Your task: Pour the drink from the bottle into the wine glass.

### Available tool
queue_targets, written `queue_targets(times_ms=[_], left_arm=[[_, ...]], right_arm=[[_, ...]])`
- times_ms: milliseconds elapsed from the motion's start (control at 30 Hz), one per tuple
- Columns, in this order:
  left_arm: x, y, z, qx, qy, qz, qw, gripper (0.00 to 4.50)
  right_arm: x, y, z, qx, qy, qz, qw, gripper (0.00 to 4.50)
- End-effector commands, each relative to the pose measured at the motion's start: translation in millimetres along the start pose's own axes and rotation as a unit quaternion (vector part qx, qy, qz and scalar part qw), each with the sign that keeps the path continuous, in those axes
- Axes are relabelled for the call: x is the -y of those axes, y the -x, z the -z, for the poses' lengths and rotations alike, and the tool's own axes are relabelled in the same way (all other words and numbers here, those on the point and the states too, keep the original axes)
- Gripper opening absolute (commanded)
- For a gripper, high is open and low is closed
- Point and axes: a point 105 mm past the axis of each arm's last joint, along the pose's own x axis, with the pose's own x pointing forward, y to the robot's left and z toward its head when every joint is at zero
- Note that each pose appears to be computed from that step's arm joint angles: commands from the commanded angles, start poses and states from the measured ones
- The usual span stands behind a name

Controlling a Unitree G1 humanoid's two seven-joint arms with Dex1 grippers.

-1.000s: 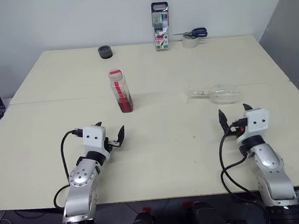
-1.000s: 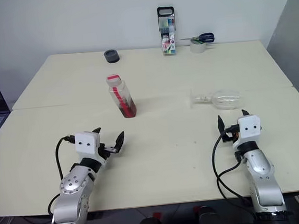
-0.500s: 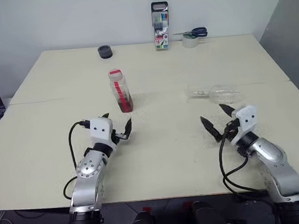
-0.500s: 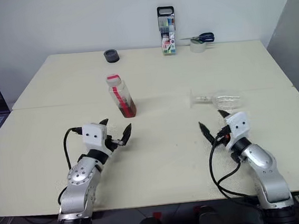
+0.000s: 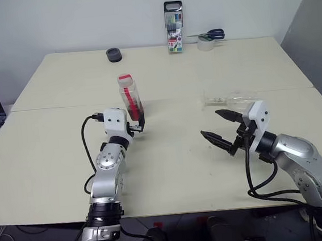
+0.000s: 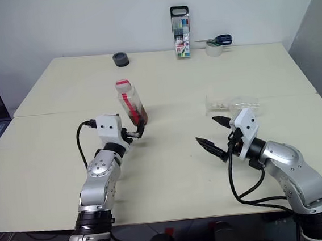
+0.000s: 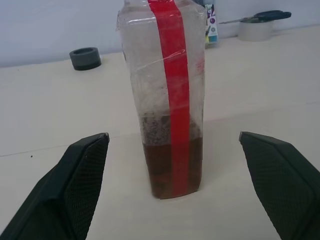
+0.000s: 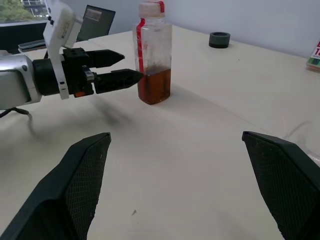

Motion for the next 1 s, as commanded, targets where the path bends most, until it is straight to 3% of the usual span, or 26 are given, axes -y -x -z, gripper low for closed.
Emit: queue_targets(times_ms=[33, 533, 1000], left_arm=[[-1, -12, -18, 0.030, -0.005, -0.012, 0.999, 4.46], [4, -48, -48, 0.058, -0.012, -0.030, 0.998, 4.46], [4, -62, -64, 0.060, -0.015, -0.039, 0.997, 4.46]], right_arm=[[-1, 0, -15, 0.021, 0.018, -0.020, 0.999, 4.50], [0, -5, -22, 0.026, 0.025, -0.034, 0.999, 4.50], [2, -7, -27, 0.025, 0.029, -0.034, 0.999, 4.50]])
